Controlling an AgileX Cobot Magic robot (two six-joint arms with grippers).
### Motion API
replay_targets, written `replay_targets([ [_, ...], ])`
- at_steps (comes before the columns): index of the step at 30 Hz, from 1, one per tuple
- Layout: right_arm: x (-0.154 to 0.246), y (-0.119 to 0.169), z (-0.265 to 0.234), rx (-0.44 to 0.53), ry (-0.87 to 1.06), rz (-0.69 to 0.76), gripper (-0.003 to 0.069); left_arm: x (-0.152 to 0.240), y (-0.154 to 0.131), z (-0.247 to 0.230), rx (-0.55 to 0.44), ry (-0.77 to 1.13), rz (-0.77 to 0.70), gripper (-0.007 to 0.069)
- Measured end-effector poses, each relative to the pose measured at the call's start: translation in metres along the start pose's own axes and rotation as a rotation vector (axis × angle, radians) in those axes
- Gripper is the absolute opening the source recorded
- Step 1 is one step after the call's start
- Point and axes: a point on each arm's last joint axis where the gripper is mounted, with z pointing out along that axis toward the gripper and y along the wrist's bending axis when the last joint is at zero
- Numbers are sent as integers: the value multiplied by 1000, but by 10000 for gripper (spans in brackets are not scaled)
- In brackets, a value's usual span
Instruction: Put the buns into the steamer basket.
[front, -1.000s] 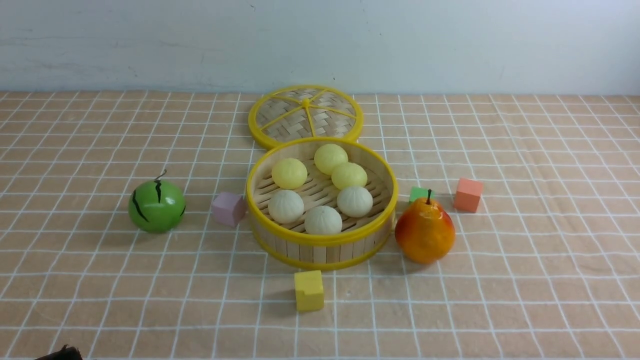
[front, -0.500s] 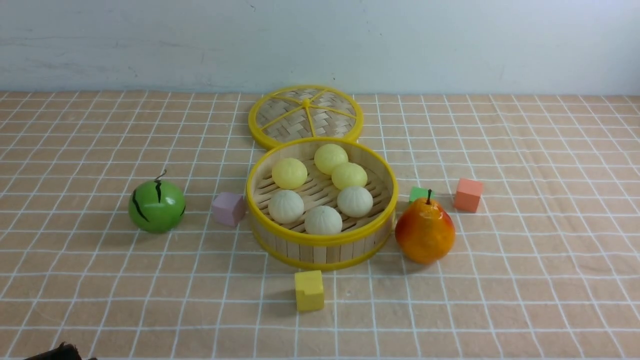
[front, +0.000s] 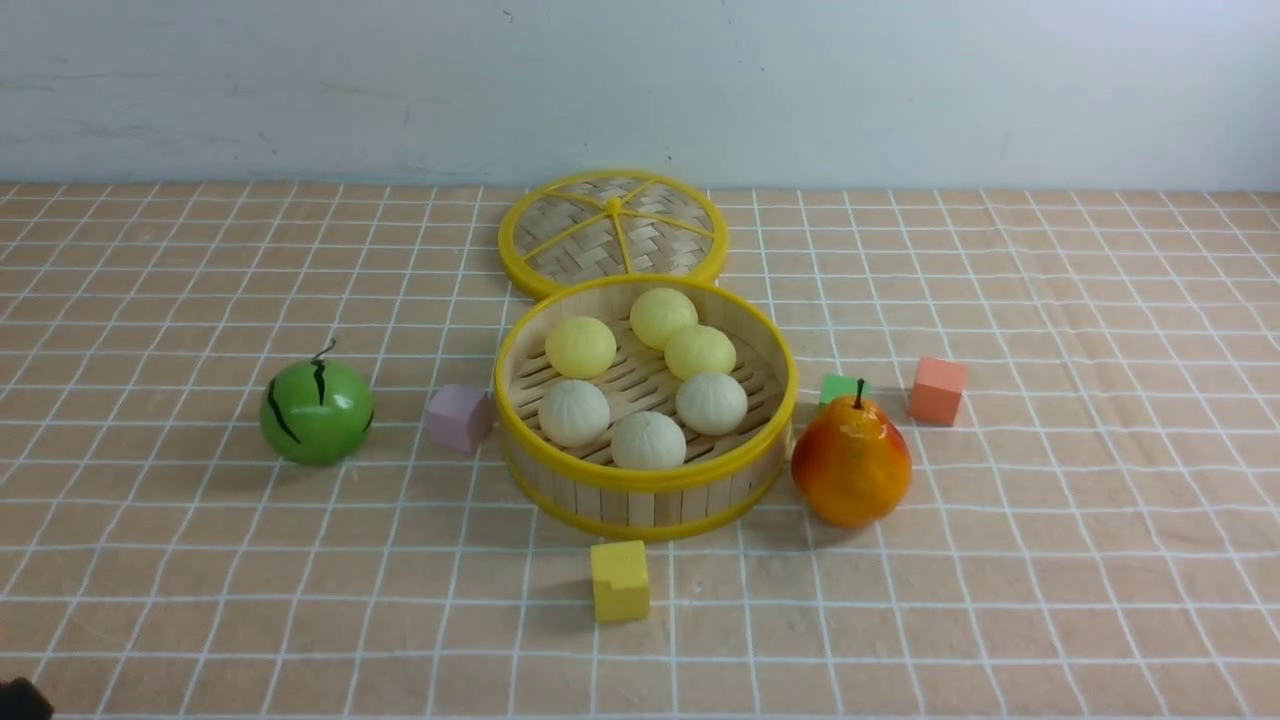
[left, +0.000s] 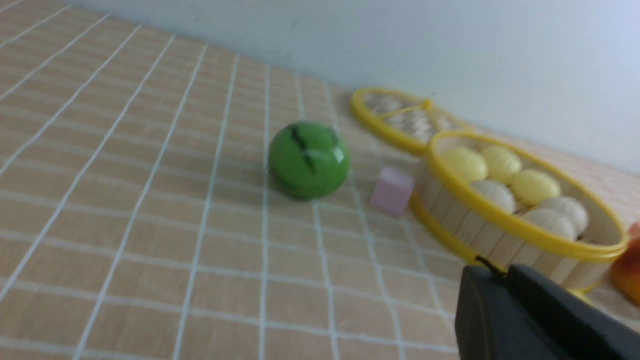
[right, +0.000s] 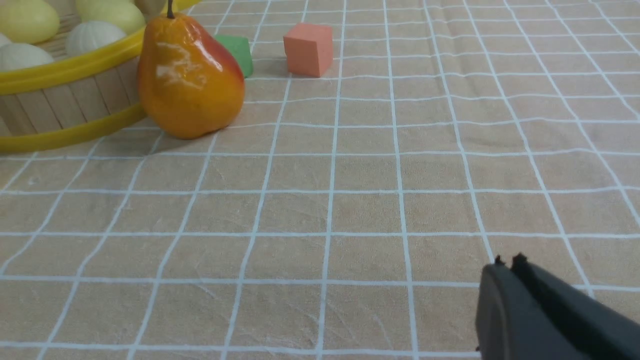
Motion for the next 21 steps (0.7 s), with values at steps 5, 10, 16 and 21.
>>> replay_targets([
  [5, 0, 0, 0, 0, 0, 0, 12, 20, 7, -1, -69, 182, -11, -13],
  [10, 0, 0, 0, 0, 0, 0, 18, 20, 7, -1, -68, 185, -18, -13],
  [16, 0, 0, 0, 0, 0, 0, 21, 20, 7, -1, -68, 184, -18, -13],
  [21, 0, 0, 0, 0, 0, 2, 22, 20, 7, -1, -68, 184, -18, -13],
])
